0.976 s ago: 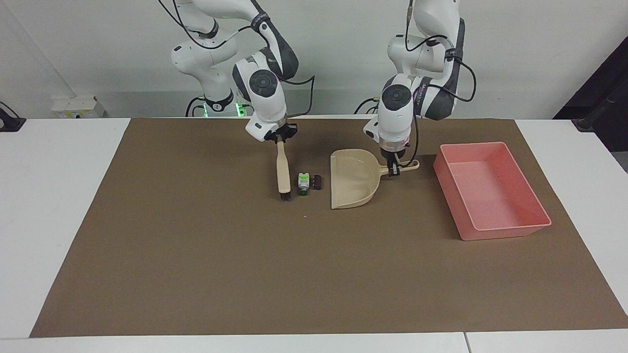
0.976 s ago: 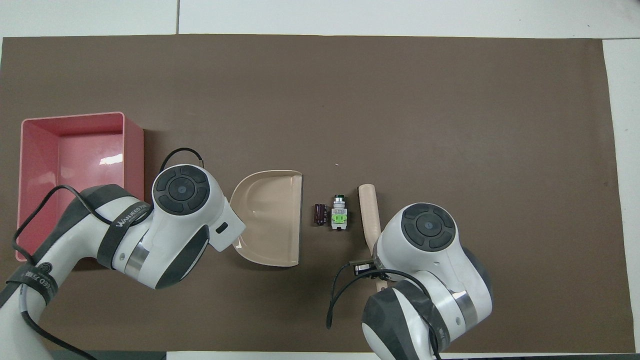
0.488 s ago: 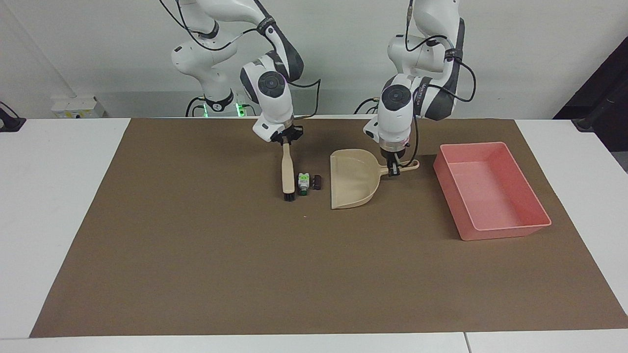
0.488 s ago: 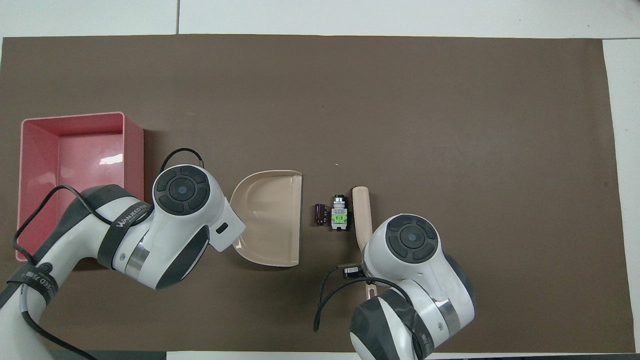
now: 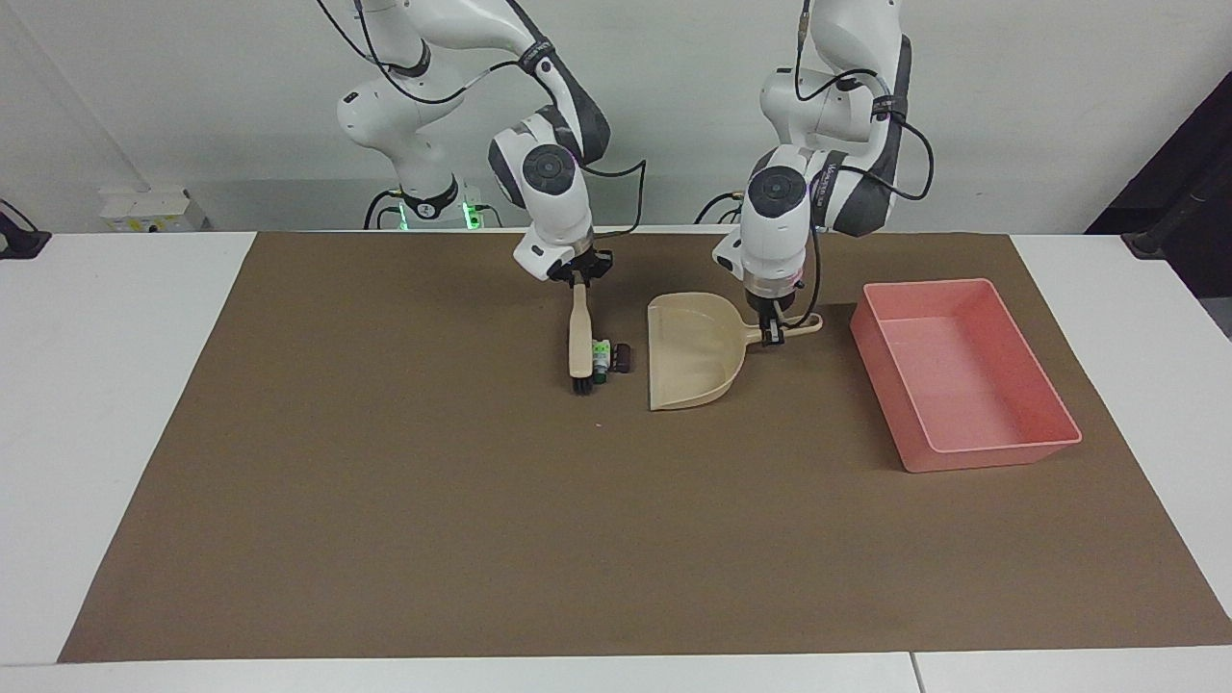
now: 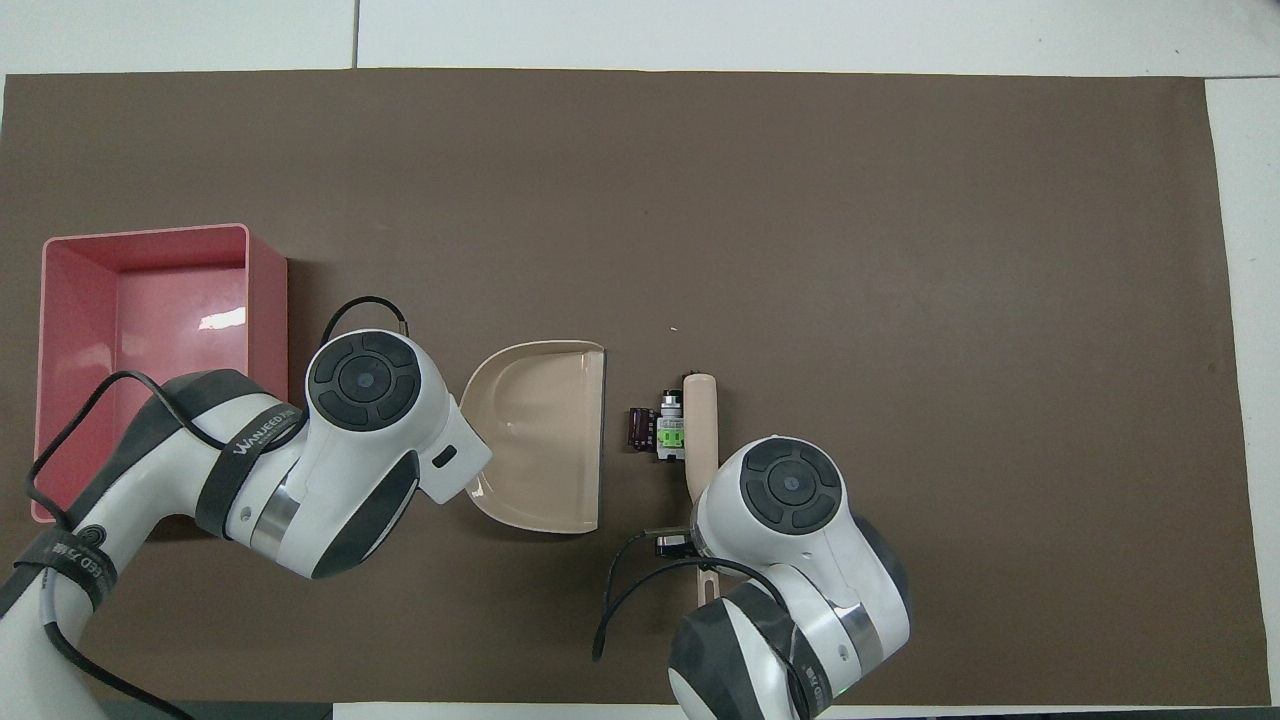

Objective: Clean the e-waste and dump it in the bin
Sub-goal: 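Sweep the electronic part into the dustpan with the right gripper's brush, then lift the dustpan over the pink bin while the right gripper returns the brush, then tip the dustpan with the left gripper to dump the part into the bin, then lower the dustpan beside the bin with the left gripper and release it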

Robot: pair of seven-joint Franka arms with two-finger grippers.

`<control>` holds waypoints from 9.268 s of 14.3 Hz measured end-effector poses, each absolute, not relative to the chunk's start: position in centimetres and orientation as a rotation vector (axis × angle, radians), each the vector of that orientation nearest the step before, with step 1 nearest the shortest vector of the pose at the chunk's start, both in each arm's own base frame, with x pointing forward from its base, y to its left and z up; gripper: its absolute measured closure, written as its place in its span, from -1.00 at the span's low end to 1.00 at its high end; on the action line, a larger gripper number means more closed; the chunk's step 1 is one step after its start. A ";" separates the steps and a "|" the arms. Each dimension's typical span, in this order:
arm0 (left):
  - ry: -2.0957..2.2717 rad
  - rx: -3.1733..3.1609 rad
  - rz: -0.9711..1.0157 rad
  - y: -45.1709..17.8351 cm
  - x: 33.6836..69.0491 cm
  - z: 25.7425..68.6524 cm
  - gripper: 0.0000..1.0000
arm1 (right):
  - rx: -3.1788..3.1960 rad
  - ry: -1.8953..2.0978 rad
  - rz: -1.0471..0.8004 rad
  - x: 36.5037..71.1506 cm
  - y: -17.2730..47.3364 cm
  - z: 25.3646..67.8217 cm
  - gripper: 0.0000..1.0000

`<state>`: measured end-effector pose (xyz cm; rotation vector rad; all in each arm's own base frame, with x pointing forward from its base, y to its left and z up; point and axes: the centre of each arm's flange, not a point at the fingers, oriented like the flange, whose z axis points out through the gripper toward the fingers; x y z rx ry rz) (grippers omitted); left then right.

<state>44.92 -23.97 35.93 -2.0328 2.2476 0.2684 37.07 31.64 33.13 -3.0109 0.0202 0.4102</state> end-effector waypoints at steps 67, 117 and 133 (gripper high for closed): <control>2.223 -2.174 -0.167 19.0 53.0 53.0 0.36 | -3.071 -0.026 0.607 43.7 -6.2 35.8 0.49; 2.310 -1.921 0.323 -12.2 52.8 44.1 0.36 | -3.180 -0.103 0.136 49.8 -4.4 60.5 -0.98; 2.302 -1.986 0.302 -17.8 49.5 36.4 0.30 | -3.161 -0.051 0.263 54.2 -5.9 58.4 -0.98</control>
